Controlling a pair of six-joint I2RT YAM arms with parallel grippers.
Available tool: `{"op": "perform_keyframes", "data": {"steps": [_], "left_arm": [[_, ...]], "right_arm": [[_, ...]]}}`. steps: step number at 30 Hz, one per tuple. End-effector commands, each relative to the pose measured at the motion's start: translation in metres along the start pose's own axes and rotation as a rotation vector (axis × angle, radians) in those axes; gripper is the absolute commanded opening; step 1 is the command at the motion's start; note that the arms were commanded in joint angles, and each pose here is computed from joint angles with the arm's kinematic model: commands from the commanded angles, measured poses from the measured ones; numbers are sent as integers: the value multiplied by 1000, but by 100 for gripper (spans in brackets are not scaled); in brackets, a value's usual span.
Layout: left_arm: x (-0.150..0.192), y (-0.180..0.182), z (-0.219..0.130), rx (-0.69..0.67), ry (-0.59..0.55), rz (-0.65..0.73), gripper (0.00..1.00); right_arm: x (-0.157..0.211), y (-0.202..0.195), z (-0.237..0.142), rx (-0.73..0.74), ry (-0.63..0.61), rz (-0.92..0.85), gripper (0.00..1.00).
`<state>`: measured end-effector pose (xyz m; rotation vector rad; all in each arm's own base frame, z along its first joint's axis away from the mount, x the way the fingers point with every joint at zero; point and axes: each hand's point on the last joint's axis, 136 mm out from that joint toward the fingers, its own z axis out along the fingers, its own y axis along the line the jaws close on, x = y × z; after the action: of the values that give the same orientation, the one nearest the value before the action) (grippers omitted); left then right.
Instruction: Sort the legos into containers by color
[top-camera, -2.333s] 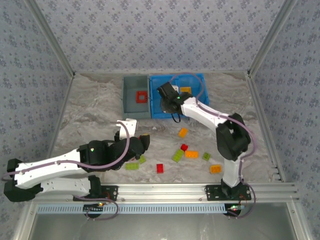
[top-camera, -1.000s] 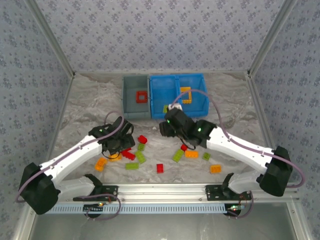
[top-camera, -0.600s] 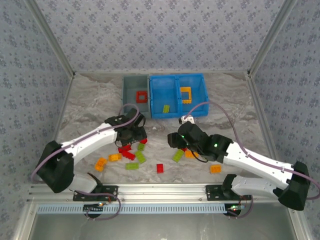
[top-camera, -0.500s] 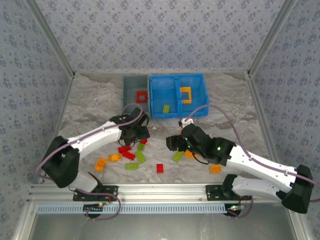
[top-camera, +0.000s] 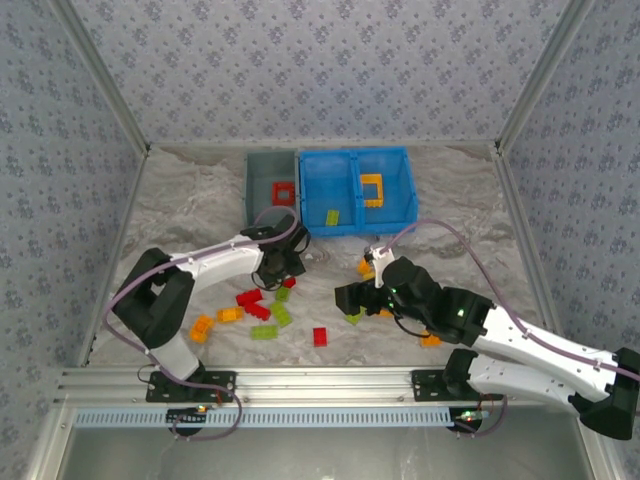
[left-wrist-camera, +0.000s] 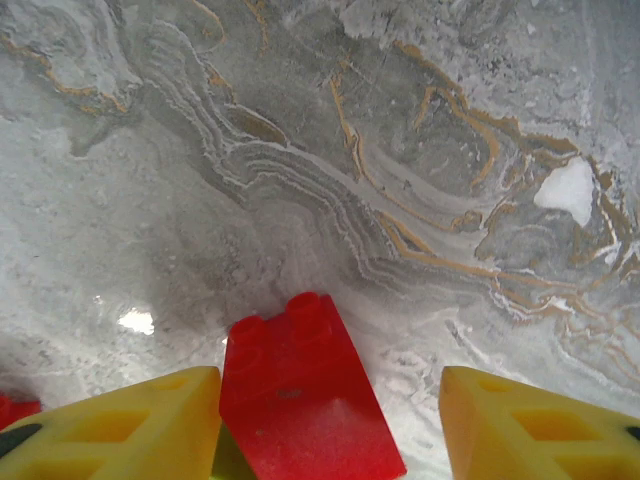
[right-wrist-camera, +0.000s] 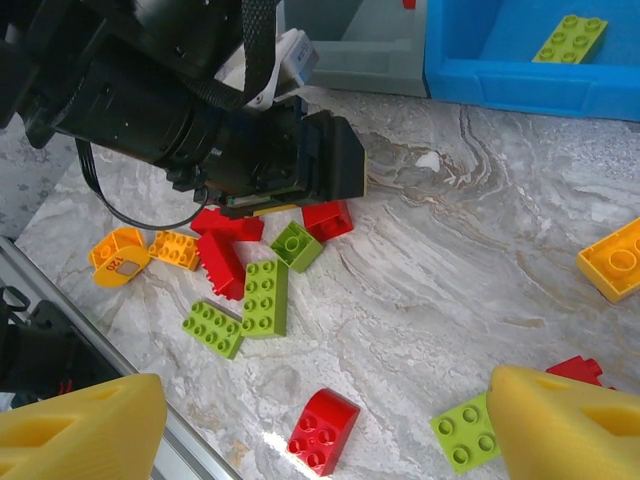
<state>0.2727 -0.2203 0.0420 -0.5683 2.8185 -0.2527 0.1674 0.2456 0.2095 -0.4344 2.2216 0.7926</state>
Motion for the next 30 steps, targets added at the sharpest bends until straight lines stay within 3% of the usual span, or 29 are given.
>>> {"op": "perform_keyframes", "data": {"steps": [1,10,12,19,26,30], "left_arm": [[-5,-4,4,-12,-25,1,52],[-7,-6,2,-14,-40,17,31],[-13,-7,-9,-13,-79,29,31],[-76,-17,-84,-34,-292,145,30],[-141,-33,-85,18,-310,173,28],[-181,-47,-69,42,-309,175,26]], "right_arm": [[3,-2,1,7,-1,14,86],[3,-5,2,31,0,18,85],[0,-6,1,40,-10,20,84],[-38,-9,-3,133,-112,-11,82],[-100,22,17,204,-282,-183,81],[-118,38,34,221,-313,-230,81]]}}
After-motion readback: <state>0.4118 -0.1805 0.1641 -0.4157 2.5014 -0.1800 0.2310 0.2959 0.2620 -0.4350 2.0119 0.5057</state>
